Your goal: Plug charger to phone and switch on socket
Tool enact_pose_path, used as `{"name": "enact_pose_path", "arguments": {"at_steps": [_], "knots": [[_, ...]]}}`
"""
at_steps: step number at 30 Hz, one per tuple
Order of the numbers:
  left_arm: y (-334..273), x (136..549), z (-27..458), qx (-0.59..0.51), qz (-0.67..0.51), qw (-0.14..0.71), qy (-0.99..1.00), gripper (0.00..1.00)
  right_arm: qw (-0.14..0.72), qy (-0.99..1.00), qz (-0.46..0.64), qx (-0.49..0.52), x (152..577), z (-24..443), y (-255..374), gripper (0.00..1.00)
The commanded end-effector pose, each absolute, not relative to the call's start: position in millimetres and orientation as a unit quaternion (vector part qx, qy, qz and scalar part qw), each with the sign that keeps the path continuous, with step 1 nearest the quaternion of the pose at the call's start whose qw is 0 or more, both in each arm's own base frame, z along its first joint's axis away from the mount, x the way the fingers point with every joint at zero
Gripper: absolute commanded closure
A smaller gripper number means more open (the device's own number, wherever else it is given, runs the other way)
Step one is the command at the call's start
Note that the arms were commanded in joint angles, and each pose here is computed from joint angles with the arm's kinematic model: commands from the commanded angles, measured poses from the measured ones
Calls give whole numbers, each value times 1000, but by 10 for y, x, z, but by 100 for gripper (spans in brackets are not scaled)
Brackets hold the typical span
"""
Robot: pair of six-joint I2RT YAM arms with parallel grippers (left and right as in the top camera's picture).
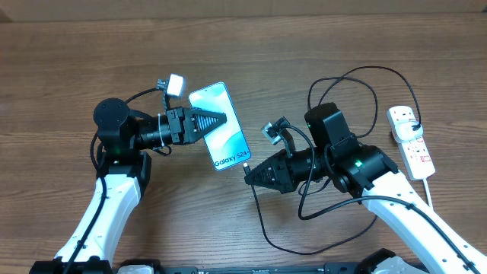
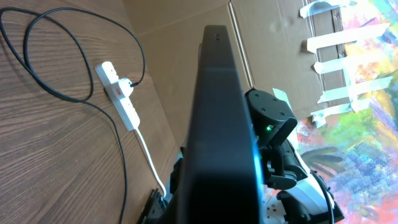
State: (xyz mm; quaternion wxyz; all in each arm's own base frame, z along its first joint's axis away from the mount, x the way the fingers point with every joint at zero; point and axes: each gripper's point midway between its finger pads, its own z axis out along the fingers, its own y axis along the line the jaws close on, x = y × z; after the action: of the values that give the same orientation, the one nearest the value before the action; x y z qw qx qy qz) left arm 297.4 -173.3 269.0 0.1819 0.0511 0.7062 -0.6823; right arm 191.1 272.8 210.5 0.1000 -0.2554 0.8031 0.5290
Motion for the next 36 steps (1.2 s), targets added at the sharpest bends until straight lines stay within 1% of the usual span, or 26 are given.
{"name": "enact_pose_path", "arguments": {"at_steps": [1, 5, 13, 23, 32, 36], "knots": [[-1702, 2992, 2716, 54, -683, 184, 705, 96, 133, 788, 536, -272, 1966, 2336, 2776, 96], [-1709, 2993, 2690, 49, -683, 177, 707, 96, 149, 781, 539, -280, 2008, 2391, 2800, 96], [-1707, 3004, 2690, 54, -681, 185, 707, 96, 139, 787, 540, -264, 2013, 2387, 2799, 96], [-1705, 3013, 2690, 50, -681, 186, 707, 96, 154, 788, 534, -263, 2072, 2394, 2806, 96], [-1688, 3085, 2689, 39, -675, 204, 708, 96, 116, 783, 539, -288, 1801, 2356, 2936, 96], [-1692, 3070, 2689, 46, -675, 205, 707, 96, 116, 782, 539, -291, 1787, 2358, 2950, 96]]}}
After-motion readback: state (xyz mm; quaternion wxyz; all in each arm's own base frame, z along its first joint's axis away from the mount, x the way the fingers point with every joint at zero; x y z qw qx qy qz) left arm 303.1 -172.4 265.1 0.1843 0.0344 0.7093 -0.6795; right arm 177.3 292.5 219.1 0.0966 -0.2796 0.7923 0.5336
